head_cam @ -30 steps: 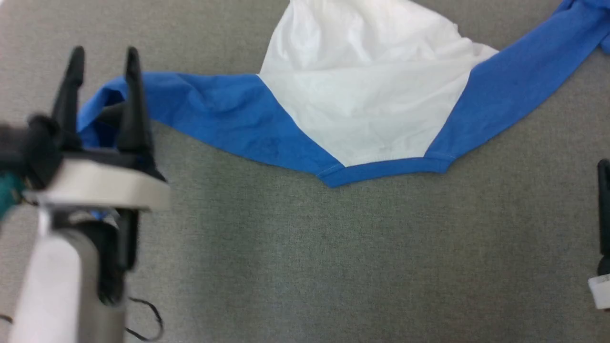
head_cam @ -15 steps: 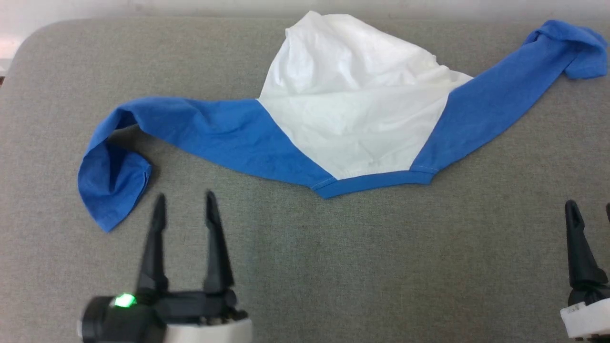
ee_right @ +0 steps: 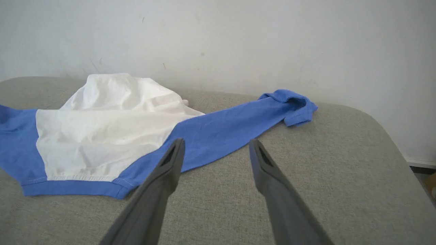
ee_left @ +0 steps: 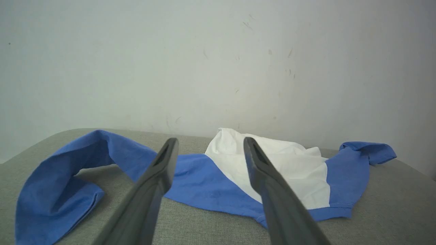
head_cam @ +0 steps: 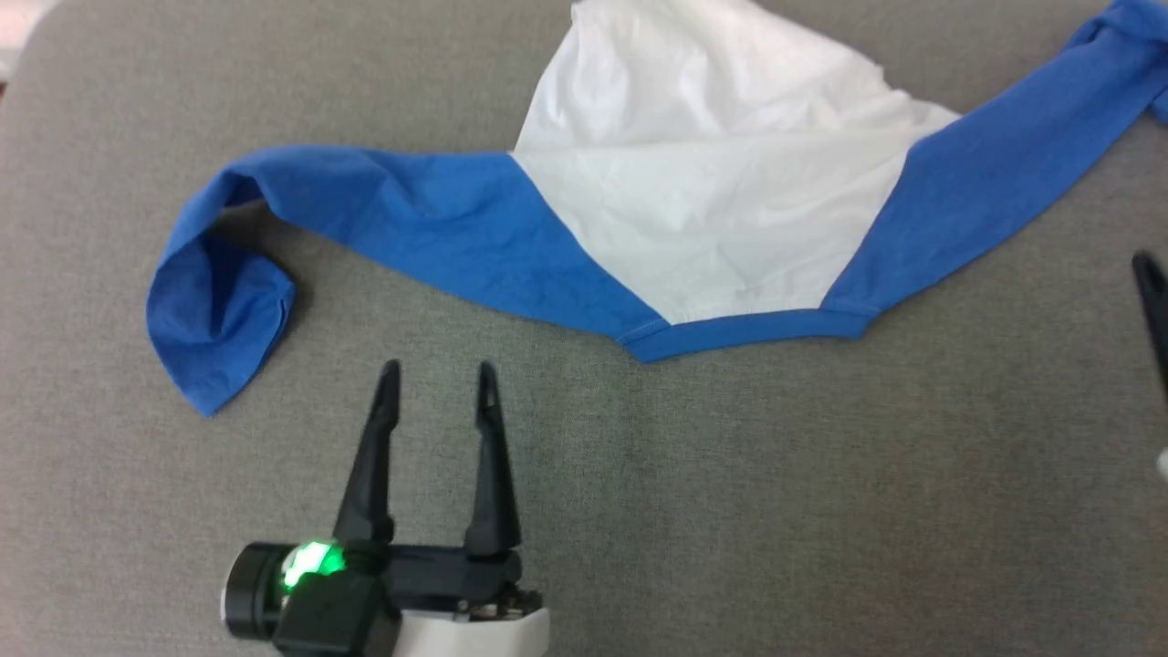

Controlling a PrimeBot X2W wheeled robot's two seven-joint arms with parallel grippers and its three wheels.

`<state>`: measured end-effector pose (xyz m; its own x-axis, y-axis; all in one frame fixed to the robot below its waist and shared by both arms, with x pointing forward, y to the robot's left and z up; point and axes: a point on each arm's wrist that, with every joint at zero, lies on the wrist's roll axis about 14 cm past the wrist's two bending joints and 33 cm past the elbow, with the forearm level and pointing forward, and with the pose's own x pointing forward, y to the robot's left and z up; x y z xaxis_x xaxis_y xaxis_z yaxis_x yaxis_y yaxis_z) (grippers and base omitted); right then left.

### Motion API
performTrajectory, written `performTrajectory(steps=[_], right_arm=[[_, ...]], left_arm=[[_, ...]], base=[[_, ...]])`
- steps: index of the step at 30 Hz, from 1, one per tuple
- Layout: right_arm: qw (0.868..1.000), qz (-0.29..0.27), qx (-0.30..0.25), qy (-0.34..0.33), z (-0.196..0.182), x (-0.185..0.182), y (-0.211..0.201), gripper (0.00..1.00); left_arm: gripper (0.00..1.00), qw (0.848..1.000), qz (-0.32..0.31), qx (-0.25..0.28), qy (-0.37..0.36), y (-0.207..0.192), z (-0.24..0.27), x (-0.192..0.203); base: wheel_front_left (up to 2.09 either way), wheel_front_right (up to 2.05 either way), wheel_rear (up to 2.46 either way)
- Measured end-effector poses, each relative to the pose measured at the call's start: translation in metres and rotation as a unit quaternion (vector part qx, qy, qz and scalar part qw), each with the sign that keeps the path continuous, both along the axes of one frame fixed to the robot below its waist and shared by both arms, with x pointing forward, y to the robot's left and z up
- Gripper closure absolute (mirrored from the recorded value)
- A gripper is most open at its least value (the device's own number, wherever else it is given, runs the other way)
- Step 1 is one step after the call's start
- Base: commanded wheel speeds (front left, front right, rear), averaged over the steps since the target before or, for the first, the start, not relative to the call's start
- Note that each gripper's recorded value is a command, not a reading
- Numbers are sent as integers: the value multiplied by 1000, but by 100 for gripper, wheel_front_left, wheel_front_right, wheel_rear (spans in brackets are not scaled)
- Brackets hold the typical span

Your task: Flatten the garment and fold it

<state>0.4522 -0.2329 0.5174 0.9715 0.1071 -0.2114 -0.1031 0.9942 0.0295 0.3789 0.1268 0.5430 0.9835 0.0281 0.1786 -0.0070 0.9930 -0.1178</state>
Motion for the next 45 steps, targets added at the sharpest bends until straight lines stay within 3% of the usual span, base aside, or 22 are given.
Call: performTrajectory(steps=[4,10,17,35,40,45], right_arm=[[996,28,-33,73,-21,29,0,0],[978,80,-85,171,-63,57,10,0],[946,102,-73,298,-132,56,23,0],[946,132,-32,294,-150,89,57,0],[947,133,-23,291,-142,80,54,0],[959,114,5,261,-125,60,47,0]], left_arm=[[0,1000,-13,-5,11,-10,-10,11],[0,999,-26,-8,30,-22,-28,28],[0,998,-17,-7,52,-21,-45,36],[0,996,13,-15,82,-9,-61,38],[0,997,13,-13,81,-10,-60,36],[0,998,5,-14,60,-11,-45,34]], base=[[0,0,0],[0,0,0],[0,0,0],[0,0,0],[0,0,0],[0,0,0]])
